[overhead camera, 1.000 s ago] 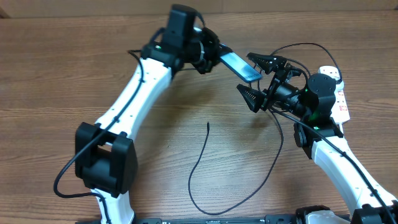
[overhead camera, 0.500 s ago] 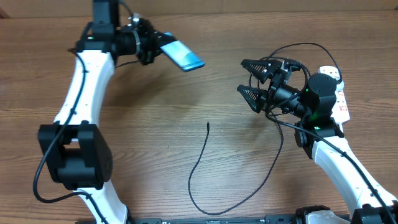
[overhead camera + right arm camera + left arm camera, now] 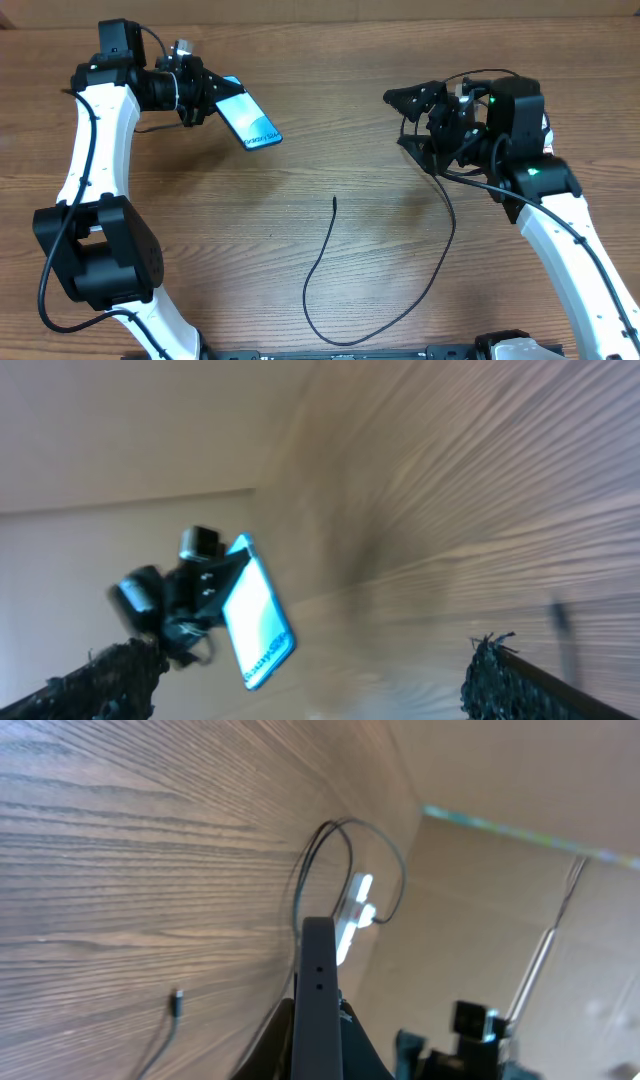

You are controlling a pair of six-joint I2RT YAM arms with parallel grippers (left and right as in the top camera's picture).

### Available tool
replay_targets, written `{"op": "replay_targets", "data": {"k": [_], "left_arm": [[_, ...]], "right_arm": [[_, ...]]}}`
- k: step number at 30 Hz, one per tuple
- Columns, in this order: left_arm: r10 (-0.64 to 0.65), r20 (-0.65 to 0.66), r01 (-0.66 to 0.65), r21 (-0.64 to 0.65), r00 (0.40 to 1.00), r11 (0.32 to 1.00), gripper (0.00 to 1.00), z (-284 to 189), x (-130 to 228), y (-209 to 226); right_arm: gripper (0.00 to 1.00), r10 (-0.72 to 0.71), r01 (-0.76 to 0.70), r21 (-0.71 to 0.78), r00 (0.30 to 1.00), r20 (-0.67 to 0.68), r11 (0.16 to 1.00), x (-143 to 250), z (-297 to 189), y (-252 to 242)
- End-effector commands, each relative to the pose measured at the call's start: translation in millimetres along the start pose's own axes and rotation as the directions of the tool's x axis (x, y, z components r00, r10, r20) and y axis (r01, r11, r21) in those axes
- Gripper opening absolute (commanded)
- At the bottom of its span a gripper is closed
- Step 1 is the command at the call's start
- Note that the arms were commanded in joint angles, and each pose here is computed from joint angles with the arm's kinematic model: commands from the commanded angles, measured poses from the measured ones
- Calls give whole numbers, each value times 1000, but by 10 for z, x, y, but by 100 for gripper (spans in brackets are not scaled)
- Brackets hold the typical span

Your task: Plug charger to phone and switch on socket

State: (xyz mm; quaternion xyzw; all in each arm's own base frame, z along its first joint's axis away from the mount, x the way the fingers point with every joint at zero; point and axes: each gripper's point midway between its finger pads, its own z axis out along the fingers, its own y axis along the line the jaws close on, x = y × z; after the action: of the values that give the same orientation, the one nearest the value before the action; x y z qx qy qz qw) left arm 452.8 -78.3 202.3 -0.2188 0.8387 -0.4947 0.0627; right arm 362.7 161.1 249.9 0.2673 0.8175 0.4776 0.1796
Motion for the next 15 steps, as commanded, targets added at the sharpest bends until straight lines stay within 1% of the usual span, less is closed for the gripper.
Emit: {"op": "replay_targets", "data": {"k": [1, 2, 4, 7, 11, 15], "left_arm": [[197, -10, -196, 49, 980, 979, 4, -101, 116, -156], [219, -14, -218, 47, 976, 975, 4, -101, 130, -146], [260, -24, -259, 44, 965, 965, 4, -101, 165, -125], [307, -33, -306, 42, 951, 951, 4, -105, 197, -103], [365, -59, -363, 40, 929, 931, 4, -118, 277, -51], [382, -80, -380, 36, 921, 924, 4, -122, 339, -15]], "right_arm": [[99, -247, 230, 139, 962, 120, 963, -124, -75, 20], [99, -268, 246, 181, 958, 107, 952, -69, -54, -55], [99, -296, 258, 310, 951, 84, 915, 43, -2, -296], [99, -333, 278, 464, 942, 39, 841, 224, 96, -588], [99, -371, 351, 550, 925, -80, 758, 541, 395, -846], [99, -357, 386, 593, 918, -171, 707, 728, 674, -1110]]}}
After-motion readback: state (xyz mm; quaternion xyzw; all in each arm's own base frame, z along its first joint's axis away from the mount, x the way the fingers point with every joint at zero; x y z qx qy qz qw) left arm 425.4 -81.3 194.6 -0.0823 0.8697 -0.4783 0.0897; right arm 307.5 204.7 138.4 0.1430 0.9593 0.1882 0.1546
